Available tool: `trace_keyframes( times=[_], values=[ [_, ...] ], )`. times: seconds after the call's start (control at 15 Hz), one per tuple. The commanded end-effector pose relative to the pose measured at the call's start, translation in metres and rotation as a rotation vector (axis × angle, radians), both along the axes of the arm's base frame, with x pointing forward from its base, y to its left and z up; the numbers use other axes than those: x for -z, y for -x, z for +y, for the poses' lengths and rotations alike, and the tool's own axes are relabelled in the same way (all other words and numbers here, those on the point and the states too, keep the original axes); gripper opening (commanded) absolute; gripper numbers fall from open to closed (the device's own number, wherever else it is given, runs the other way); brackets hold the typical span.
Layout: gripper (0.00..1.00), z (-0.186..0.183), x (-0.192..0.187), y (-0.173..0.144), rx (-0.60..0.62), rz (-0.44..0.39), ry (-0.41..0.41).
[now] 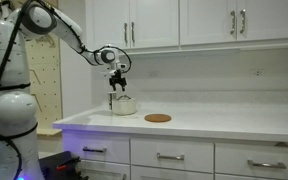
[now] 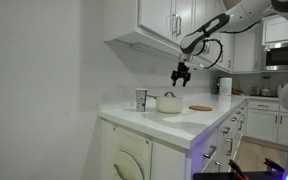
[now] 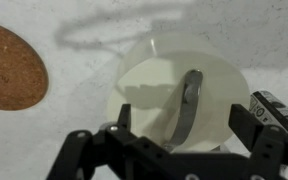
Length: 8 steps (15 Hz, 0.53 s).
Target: Close the drawer, uncover the pot and put the lid on the mat, and then open the second overhead cabinet door from the left
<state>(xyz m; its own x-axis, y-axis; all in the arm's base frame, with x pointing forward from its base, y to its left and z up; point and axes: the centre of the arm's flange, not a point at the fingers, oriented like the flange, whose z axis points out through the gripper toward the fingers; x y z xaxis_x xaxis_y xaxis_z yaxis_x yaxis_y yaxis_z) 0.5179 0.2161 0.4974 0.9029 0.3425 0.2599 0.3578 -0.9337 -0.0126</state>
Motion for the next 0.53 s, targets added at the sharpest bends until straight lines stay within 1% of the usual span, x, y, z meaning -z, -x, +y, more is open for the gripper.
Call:
trace_keyframes(
  times=[0.0, 0.47],
  values=[
    [1.00, 0.021, -0.005, -0.030, 0.022, 0.020, 0.003],
    [1.00, 0.047, 0.003, -0.055, 0.011, 0.019, 0.000]
  ],
)
